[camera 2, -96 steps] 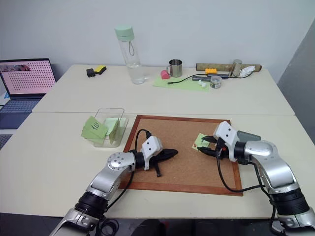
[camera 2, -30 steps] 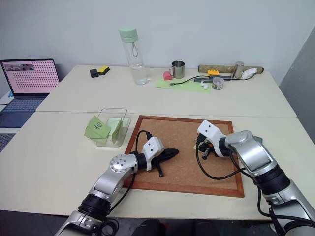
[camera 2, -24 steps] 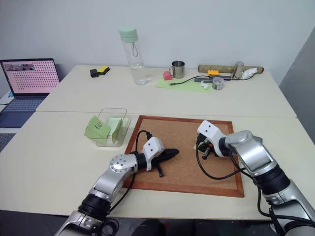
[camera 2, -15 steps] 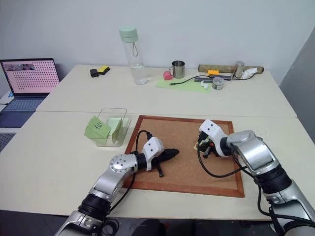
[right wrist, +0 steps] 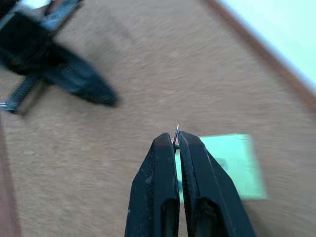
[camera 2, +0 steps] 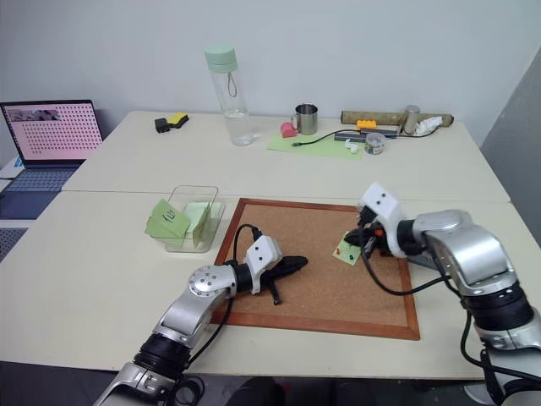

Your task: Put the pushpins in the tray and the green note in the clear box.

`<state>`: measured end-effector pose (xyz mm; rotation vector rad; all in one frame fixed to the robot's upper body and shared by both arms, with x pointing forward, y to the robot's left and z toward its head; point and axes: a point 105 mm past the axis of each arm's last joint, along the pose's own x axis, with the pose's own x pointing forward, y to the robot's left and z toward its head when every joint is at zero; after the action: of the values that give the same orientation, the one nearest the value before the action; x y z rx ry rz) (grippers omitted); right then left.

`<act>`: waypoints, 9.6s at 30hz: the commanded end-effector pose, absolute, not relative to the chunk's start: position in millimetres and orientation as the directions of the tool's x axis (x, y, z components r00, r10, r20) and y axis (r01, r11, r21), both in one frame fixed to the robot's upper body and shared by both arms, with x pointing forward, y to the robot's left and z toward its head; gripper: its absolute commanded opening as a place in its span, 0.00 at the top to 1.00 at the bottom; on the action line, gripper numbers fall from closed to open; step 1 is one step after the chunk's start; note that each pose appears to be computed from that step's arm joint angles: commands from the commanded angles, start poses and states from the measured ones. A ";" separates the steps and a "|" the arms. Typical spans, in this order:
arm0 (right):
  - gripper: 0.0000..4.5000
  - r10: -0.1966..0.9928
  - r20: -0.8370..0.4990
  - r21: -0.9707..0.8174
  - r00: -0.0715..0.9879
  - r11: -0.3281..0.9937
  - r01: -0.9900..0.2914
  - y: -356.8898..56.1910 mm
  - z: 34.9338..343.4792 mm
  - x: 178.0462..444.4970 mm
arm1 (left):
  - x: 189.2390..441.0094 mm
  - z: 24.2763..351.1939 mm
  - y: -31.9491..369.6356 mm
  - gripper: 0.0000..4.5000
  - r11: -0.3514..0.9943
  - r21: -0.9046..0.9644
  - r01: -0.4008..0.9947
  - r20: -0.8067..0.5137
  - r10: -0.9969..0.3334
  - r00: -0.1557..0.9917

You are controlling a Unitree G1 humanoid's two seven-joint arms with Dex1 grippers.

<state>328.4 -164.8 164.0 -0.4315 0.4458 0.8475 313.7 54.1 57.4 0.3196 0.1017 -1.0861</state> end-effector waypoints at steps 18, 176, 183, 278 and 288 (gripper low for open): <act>0.78 0.224 -0.584 -0.369 0.780 0.783 -0.501 -288.5 131.1 340.8 | 306.9 24.5 70.6 1.00 0.425 0.140 0.894 -0.365 -0.817 0.446; 1.00 0.839 -0.309 -0.473 0.447 0.273 -0.838 -111.3 153.2 295.3 | 327.1 100.8 81.0 0.69 0.537 -0.213 0.816 -0.071 -0.842 0.535; 1.00 0.858 -0.327 -0.607 0.397 0.132 -0.784 -102.8 159.7 286.0 | 323.6 140.2 72.3 0.40 0.369 -0.450 0.813 0.093 -0.886 0.454; 0.50 0.231 -0.413 -0.286 0.881 0.885 -0.367 -286.8 133.8 331.3 | 318.2 173.6 16.0 1.00 0.344 -0.192 0.919 0.133 -0.919 0.372; 0.30 0.648 -0.253 -0.480 0.718 0.560 -0.675 -205.9 220.2 304.3 | 320.7 208.8 62.9 1.00 0.555 -0.062 0.830 0.158 -0.816 0.557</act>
<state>316.6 -232.4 184.1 -0.5399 0.1924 0.6512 323.4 52.1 191.9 -0.1604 -0.0536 -1.0317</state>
